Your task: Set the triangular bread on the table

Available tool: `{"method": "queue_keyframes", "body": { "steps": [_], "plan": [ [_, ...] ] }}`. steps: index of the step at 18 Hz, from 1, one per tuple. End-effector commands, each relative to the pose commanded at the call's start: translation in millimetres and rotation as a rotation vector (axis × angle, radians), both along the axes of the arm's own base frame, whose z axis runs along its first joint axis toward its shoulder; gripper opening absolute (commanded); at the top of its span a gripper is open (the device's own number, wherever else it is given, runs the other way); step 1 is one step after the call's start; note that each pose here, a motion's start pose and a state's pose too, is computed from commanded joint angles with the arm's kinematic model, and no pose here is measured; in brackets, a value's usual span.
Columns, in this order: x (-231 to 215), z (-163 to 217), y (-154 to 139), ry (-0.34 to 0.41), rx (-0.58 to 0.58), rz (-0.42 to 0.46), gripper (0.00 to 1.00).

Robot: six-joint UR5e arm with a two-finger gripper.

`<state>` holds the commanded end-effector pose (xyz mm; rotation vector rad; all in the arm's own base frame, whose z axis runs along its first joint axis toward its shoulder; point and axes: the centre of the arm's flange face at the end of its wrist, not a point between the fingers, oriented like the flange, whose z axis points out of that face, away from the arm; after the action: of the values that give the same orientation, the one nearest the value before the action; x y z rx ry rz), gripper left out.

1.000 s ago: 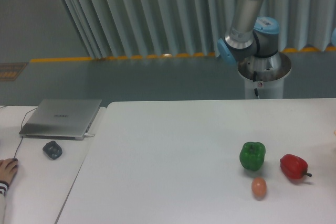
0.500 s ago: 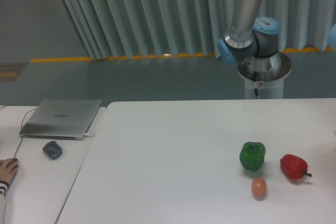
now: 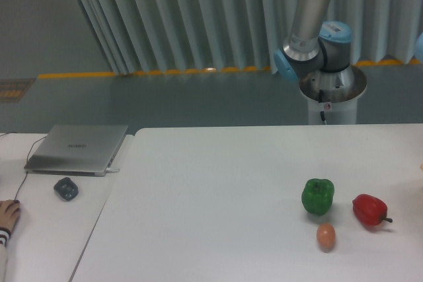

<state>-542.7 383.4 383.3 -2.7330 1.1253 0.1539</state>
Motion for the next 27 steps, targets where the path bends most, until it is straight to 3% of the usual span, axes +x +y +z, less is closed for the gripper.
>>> {"method": "queue_keyframes", "body": {
  "steps": [5,12,16,20,27],
  "plan": [
    [-21,-11,-21,0.045,-0.035,0.034,1.0],
    [-36,-44,-30,0.086,-0.19,-0.08,1.0],
    [-34,-56,-23,0.107,-0.19,-0.107,1.0],
    [-34,-77,-29,0.081,-0.194,-0.102,1.0],
    [-38,-71,-27,0.101,-0.18,-0.083,1.0]
  ]
}}
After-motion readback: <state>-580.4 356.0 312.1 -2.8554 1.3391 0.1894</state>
